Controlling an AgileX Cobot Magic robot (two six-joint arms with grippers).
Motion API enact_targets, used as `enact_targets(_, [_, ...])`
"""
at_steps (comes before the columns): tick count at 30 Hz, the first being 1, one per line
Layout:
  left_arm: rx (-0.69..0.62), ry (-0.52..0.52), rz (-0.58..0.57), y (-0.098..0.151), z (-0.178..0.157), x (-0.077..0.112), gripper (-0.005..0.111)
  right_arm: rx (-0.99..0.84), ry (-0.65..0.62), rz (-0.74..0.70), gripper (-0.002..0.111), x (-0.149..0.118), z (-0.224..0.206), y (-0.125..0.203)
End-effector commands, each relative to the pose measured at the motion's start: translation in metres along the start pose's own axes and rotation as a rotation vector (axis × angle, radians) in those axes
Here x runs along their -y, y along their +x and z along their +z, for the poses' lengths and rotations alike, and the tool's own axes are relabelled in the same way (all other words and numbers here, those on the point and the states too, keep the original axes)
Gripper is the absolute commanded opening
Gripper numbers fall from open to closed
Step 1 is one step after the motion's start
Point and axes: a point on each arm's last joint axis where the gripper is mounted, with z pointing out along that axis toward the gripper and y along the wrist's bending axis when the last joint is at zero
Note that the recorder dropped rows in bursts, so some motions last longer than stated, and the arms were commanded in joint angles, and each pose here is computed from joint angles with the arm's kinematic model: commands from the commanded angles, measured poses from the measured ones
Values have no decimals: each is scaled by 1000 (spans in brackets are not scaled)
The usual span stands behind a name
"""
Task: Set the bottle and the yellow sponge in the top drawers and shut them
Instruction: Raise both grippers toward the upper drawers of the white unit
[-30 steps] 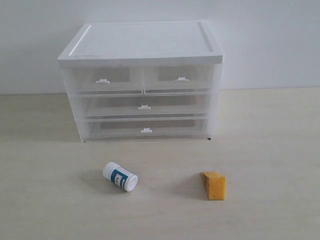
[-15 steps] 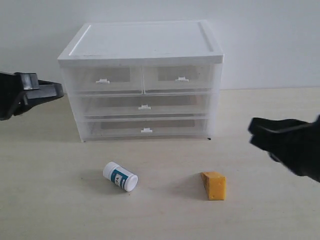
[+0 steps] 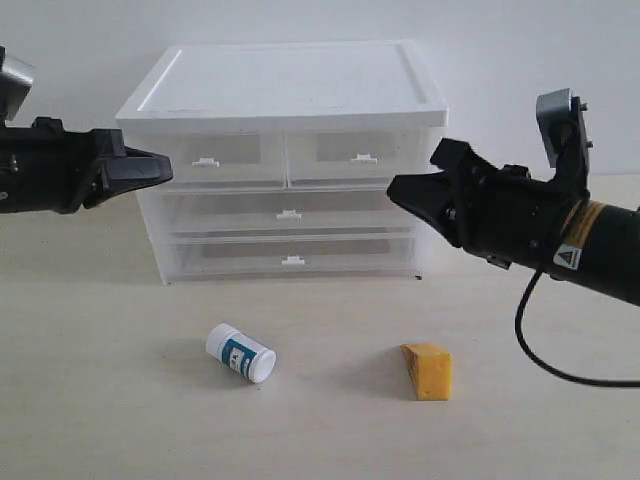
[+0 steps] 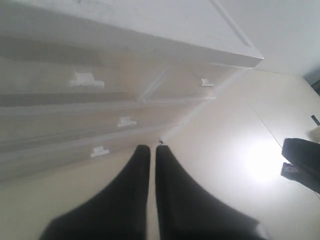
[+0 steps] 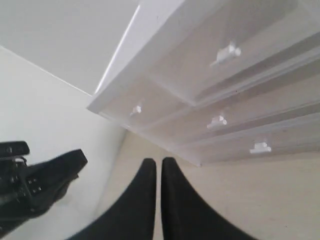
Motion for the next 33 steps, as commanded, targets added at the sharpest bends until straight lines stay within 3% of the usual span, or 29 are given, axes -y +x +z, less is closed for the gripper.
enact_targets(1, [21, 18, 17, -12, 7, -1, 10, 12, -84, 146, 0, 14, 15, -18])
enact_targets(7, [-6, 41, -29, -10, 23, -14, 40, -18, -88, 269, 0, 38, 45, -26])
enact_targets(11, [-27, 34, -63, -6, 32, -25, 41, -34, -112, 339, 3, 58, 62, -23])
enact_targets(18, [-36, 57, -72, -8, 46, -36, 41, -43, -199, 376, 57, 71, 77, -23])
enact_targets(24, [-22, 61, -87, -18, 54, -40, 41, -35, -202, 342, 40, 67, 84, -32])
enact_targets(33, [-14, 68, -104, -26, 70, -54, 41, -12, -184, 312, 39, 64, 90, -42])
